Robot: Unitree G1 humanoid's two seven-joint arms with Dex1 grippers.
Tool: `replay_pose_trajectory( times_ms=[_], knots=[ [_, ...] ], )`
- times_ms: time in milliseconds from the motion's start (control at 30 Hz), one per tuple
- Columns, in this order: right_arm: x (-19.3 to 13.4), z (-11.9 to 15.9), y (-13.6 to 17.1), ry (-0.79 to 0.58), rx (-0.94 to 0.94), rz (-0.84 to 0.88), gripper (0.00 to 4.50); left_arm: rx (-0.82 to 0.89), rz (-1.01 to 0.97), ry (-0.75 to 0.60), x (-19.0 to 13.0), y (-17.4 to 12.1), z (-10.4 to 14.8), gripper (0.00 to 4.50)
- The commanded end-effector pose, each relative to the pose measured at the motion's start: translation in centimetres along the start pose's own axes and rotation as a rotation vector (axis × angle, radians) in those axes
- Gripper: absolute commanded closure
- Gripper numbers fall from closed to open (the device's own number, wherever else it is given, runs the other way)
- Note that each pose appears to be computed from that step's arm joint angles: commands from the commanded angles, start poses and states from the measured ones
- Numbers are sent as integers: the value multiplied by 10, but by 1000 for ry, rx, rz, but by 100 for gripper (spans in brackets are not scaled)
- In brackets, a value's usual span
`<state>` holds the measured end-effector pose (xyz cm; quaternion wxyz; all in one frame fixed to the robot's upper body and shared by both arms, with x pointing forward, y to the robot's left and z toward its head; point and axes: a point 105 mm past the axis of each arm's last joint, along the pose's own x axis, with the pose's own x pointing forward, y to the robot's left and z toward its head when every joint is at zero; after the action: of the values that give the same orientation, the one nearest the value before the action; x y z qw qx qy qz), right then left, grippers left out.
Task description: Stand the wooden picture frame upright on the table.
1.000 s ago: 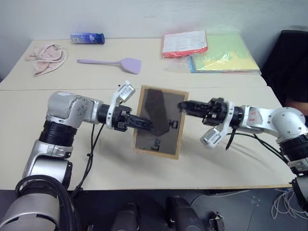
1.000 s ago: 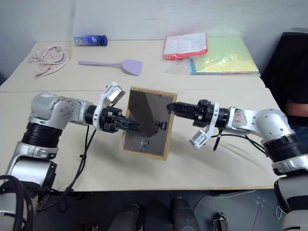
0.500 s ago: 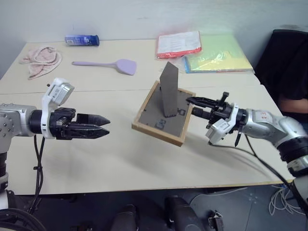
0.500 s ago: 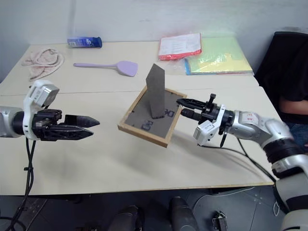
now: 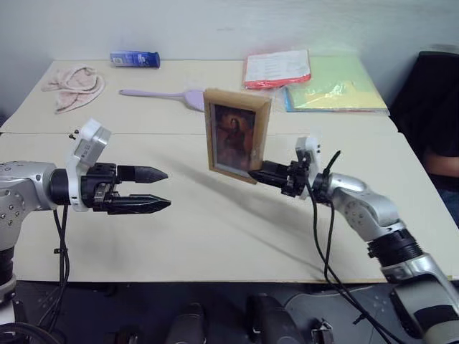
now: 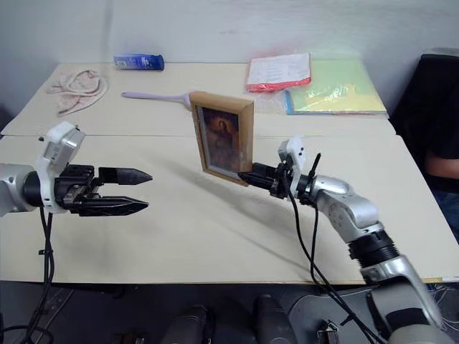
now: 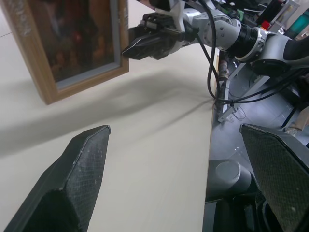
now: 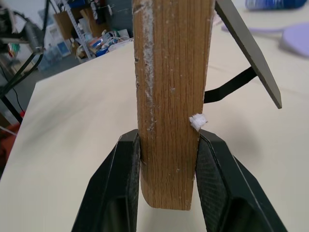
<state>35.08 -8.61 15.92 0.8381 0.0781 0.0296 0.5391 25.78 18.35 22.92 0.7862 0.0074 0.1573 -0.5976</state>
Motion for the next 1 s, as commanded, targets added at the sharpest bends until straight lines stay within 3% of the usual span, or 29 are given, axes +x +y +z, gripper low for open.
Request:
replay_pose_trajectory(
  times_ms=[33, 200, 367, 567, 700, 800, 867, 1000],
  knots=[
    [-1, -18, 5, 30, -52, 18, 333, 47, -10, 0, 2, -1, 8, 0],
    [-9, -50, 10, 66, 29, 6, 333, 53, -18, 6, 4, -1, 10, 0],
    [-16, -63, 19, 92, 73, 24, 333, 57, -23, 14, 5, 0, 10, 0],
    [-29, -50, 20, 89, 50, -1, 146, 50, -31, 12, 7, 5, 12, 0],
    [-52, -46, 22, 159, -23, -31, 2, 22, -64, 8, 10, 2, 10, 0],
    [-92, -26, 29, 204, -70, -69, 2, 32, -65, 4, 11, 4, 11, 0],
    [-125, 2, 42, 213, -78, -82, 2, 63, -51, 18, 12, 8, 9, 0],
    [-152, 35, 78, 199, -7, 8, 2, 102, -30, 17, 12, 15, 8, 0]
  ],
)
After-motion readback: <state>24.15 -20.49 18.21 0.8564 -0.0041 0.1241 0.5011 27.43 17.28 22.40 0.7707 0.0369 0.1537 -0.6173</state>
